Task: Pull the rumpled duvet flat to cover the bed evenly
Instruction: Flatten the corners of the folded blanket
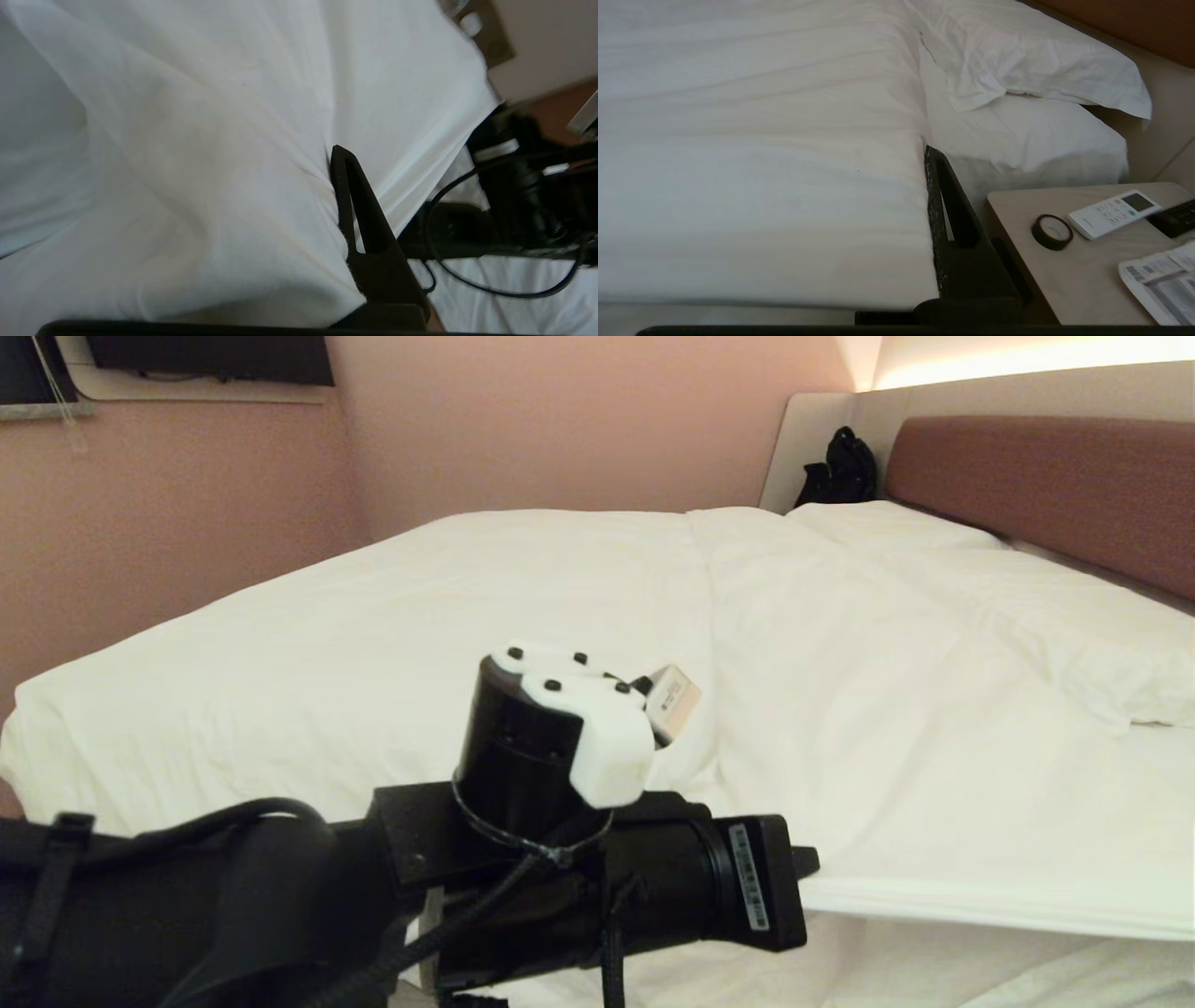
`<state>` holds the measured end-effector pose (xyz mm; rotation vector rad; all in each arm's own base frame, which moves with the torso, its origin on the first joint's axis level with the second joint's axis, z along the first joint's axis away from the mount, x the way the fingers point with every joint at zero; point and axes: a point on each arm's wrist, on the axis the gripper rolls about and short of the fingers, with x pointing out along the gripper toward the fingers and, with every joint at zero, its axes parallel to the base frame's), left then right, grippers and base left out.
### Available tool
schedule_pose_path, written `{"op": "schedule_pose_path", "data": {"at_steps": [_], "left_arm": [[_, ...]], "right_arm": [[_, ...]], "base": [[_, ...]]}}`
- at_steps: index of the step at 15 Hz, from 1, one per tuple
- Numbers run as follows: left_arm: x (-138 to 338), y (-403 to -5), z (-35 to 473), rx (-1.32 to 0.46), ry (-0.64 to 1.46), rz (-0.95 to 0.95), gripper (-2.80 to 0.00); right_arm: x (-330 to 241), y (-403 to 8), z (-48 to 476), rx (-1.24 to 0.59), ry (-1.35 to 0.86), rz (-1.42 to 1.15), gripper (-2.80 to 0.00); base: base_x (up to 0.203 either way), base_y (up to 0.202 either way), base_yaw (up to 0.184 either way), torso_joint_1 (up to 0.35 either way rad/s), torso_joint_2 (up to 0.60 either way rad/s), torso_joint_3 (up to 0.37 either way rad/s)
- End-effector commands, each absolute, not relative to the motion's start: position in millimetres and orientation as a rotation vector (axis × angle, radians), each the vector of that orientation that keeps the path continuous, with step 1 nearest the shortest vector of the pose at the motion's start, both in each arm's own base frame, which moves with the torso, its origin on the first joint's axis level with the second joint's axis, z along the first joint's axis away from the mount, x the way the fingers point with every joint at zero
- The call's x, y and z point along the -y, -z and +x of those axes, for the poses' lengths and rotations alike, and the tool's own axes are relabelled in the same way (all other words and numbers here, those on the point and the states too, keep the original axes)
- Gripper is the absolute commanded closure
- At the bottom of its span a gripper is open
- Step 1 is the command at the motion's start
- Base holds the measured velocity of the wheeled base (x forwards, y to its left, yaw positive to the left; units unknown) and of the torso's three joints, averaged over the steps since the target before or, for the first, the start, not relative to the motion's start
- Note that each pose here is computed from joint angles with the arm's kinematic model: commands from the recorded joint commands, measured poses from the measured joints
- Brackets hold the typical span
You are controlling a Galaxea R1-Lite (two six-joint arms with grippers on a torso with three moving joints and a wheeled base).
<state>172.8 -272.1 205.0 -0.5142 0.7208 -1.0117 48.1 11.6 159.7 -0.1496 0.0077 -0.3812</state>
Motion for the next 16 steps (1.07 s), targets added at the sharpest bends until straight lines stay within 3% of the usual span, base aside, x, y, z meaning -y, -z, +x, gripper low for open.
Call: {"op": "schedule_pose_path", "data": {"at_steps": [1, 9, 16], "left_arm": [[279, -191, 167, -0.768, 1.017, -0.490, 0.00], [307, -165, 122, -0.875, 1.126, -0.393, 0.00], [316, -143, 113, -0.941, 1.125, -0.341, 0.00]], "right_arm": [[-8, -141, 45, -0.146, 0.397, -0.294, 0.00], [2, -153, 39, -0.225, 0.531, -0.338, 0.00], [8, -152, 28, -0.314, 0.547, -0.408, 0.00]], "base": [[0.000, 0.000, 0.000, 0.000, 0.00, 0.000], [0.000, 0.000, 0.000, 0.000, 0.00, 0.000], [0.000, 0.000, 0.000, 0.000, 0.00, 0.000]]}}
